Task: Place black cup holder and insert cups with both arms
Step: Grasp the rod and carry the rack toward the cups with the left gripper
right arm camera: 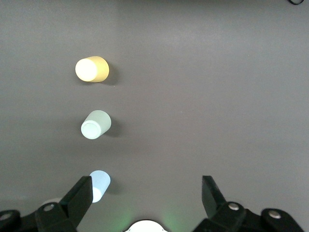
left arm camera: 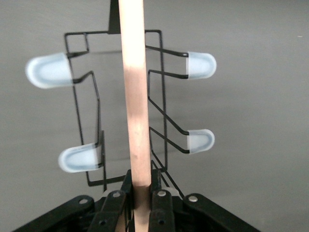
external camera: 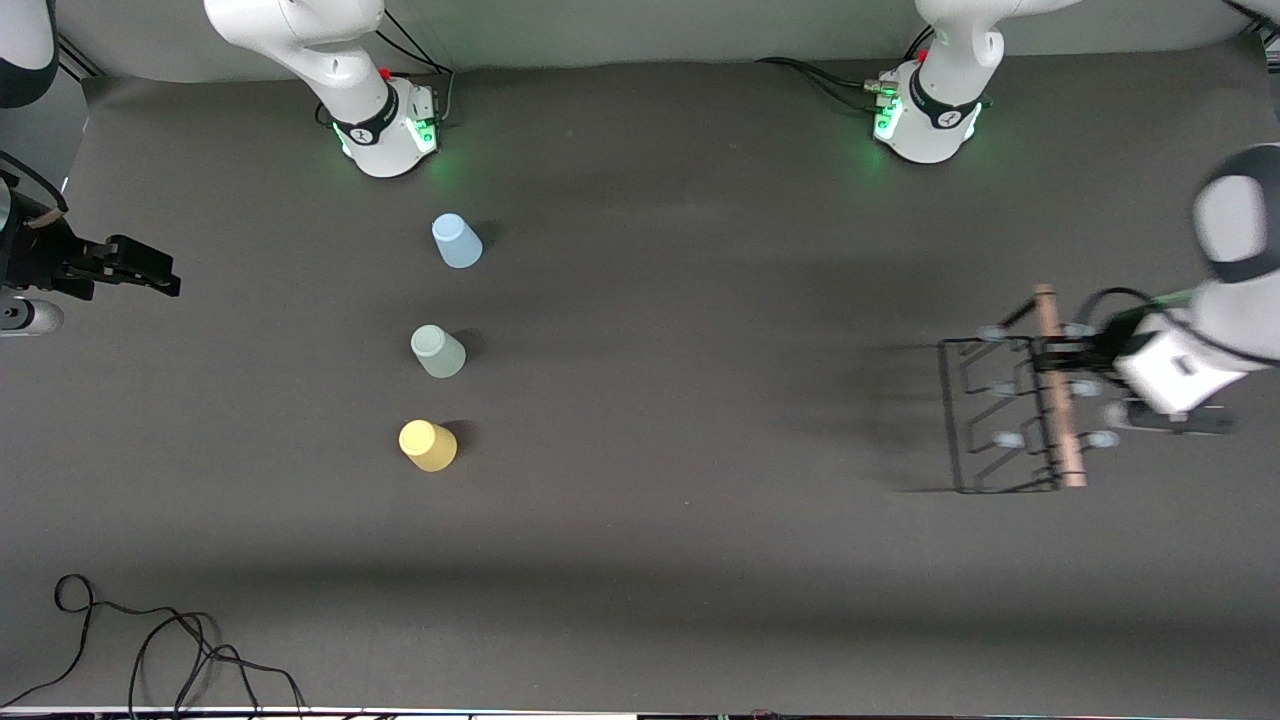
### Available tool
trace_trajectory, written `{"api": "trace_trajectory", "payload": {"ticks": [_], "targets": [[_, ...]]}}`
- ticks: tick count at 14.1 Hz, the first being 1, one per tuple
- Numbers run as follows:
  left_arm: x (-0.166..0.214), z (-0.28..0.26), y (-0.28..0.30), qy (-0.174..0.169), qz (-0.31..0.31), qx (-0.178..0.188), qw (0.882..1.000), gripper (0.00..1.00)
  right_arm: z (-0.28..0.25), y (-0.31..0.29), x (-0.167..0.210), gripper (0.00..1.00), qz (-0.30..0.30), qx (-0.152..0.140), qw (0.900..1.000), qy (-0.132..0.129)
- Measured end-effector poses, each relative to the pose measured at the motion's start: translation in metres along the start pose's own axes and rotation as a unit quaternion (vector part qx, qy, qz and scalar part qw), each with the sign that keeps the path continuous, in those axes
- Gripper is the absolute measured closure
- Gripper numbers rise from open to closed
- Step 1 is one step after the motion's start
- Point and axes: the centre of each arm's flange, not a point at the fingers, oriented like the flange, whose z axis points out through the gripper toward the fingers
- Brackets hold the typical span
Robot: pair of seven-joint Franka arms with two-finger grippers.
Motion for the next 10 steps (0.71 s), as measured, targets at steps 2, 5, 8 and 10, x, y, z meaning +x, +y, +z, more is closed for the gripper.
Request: {"api": "trace_trajectory", "payload": {"ticks": [2,5,8,10], "targets": [[-0.009,0.019,0.081,-0.008,0.001,0.01,1.0,0.84,0.0,0.0,0.0,0.0,0.0,0.0,1.0,0.0],[-0.029,0.047,0.167,-0.018,0.018,0.022,0.999,0.84,0.0,0.0,0.0,0.0,0.0,0.0,1.0,0.0],[-0.044,0.069,0.235,-0.01,-0.003,0.025,1.0,0.84,0.0,0.0,0.0,0.0,0.0,0.0,1.0,0.0],[-0.051,0.088,0.289,-0.002,-0.015,0.02,1.0,0.84,0.0,0.0,0.0,0.0,0.0,0.0,1.0,0.0]]}}
